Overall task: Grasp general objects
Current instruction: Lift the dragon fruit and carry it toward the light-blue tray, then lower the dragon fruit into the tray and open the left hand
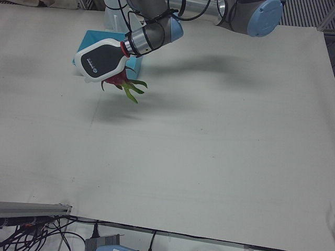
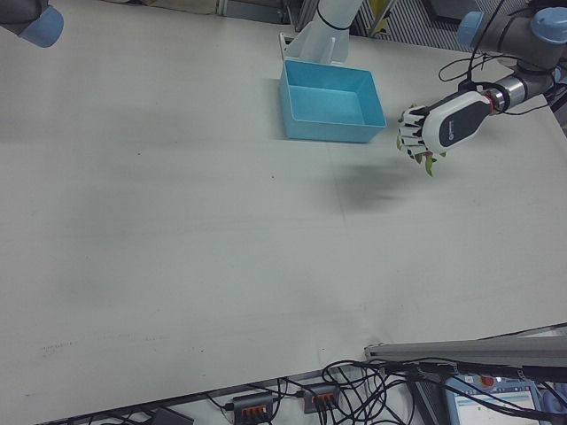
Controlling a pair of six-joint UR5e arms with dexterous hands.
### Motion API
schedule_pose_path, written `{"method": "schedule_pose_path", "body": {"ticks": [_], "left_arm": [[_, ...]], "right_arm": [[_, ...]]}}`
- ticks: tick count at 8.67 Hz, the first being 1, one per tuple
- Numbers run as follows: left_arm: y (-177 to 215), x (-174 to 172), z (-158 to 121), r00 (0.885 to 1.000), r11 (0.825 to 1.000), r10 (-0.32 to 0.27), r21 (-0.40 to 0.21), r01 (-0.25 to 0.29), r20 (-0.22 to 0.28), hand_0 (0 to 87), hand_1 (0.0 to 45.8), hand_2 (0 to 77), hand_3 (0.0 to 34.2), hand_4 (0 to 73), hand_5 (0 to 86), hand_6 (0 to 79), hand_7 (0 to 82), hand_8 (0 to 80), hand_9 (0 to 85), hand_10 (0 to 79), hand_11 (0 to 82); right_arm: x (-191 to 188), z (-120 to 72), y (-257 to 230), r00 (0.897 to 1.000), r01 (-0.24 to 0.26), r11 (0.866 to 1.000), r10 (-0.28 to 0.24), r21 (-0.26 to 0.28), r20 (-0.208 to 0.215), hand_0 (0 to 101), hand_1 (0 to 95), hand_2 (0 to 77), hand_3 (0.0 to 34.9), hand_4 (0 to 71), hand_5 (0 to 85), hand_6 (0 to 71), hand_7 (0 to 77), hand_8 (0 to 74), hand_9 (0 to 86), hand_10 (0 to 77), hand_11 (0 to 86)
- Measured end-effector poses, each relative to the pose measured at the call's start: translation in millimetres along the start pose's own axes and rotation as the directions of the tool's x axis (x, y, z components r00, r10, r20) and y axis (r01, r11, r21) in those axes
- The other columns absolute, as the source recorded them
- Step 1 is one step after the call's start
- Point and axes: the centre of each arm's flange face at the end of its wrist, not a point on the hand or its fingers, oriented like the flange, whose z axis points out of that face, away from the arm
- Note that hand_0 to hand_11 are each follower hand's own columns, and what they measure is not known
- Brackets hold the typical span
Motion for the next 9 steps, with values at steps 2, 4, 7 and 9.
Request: {"method": "schedule_pose_path", "body": {"ticks": [2,4,7,9], "left_arm": [[63,2,39,0.999,0.993,-0.048,-0.109,0.050,0.017,80.2,0.0,0.0,0.0,67.1,70.4,70.4,70.4,59.5,59.5,25.6,70.4],[121,-3,69,0.996,0.975,-0.087,-0.202,0.092,0.036,80.2,0.0,0.0,0.0,67.1,70.4,70.4,70.4,59.5,59.5,25.6,70.4],[140,-31,77,0.996,0.961,-0.093,-0.262,0.092,0.009,80.2,0.0,0.0,0.0,67.1,70.4,60.5,70.4,59.5,59.5,25.1,70.4],[128,-66,65,0.996,0.959,-0.093,-0.268,0.090,0.001,80.2,0.0,0.0,0.0,61.1,60.5,38.2,50.2,58.4,59.5,25.6,44.2]], "right_arm": [[0,0.0,0,1.000,0.000,1.000,0.000,0.000,0.000,0,94.9,77.4,0.0,0.0,0.0,0.0,0.0,0.0,0.5,0.0,0.5],[0,0.1,0,1.000,0.000,1.000,0.000,0.000,0.000,0,94.9,77.4,0.0,0.0,0.0,0.0,0.0,0.0,0.5,0.0,0.5],[0,0.2,0,1.000,0.000,1.000,0.000,0.000,0.000,0,94.9,77.4,0.0,0.0,0.0,0.0,0.0,0.0,0.5,0.0,0.5],[0,0.2,0,1.000,0.000,1.000,0.000,-0.001,0.000,0,94.9,77.4,0.0,0.0,0.0,0.0,0.0,0.0,0.5,0.0,0.5]]}}
